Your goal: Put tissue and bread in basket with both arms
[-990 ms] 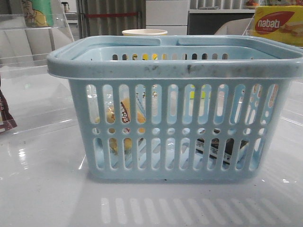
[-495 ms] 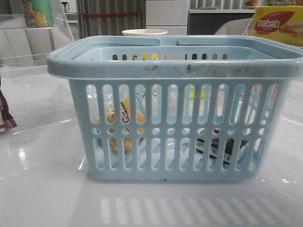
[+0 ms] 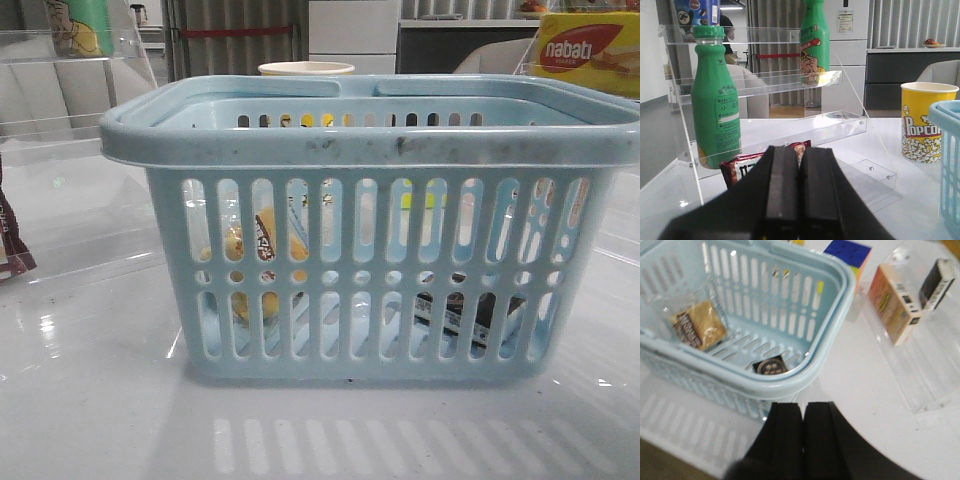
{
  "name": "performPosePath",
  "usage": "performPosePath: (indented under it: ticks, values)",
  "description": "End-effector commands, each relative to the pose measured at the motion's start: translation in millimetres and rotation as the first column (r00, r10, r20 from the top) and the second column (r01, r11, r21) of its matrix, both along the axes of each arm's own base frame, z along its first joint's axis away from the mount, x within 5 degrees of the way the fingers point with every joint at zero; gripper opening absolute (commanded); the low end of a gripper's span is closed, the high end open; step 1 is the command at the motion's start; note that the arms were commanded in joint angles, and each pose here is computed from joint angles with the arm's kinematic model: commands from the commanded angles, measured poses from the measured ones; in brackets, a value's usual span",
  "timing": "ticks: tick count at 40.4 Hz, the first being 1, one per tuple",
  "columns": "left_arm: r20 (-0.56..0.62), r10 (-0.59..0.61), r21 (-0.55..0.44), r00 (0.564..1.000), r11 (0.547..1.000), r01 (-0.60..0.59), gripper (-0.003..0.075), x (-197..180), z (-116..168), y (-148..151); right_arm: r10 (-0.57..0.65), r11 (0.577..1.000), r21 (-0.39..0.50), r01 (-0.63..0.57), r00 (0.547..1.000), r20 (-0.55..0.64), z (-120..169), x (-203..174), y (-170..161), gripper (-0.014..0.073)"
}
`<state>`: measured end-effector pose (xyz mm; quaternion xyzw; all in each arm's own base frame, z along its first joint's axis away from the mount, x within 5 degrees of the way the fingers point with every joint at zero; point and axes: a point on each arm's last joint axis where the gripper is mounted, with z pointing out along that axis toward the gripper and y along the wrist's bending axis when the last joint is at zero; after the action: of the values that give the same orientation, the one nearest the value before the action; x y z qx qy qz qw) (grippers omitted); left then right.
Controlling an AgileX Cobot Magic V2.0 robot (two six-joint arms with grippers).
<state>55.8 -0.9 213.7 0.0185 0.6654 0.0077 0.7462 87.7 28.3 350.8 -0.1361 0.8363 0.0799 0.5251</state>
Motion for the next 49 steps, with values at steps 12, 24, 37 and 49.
performPosePath:
  ticks: [12,24,37,49]
  values:
    - [0.096,-0.004,-0.010,0.995,1.000,0.005,0.0093,-2,7,0,-0.214,0.976,0.147,0.160,0.823,0.526,-71,-22,-21,0.0052]
    - [0.096,-0.004,-0.010,0.995,1.000,0.005,0.0093,-2,7,0,-0.328,0.944,0.232,0.236,0.762,0.558,-134,-31,-29,0.0052]
    - [0.096,-0.004,-0.010,0.995,1.000,0.005,0.0093,-2,7,0,-0.331,0.943,0.221,0.250,0.787,0.521,-139,-34,-29,0.0052]
    - [0.096,-0.004,-0.010,0.995,1.000,0.005,0.0093,-2,7,0,-0.331,0.943,0.221,0.250,0.787,0.521,-139,-34,-29,0.0052]
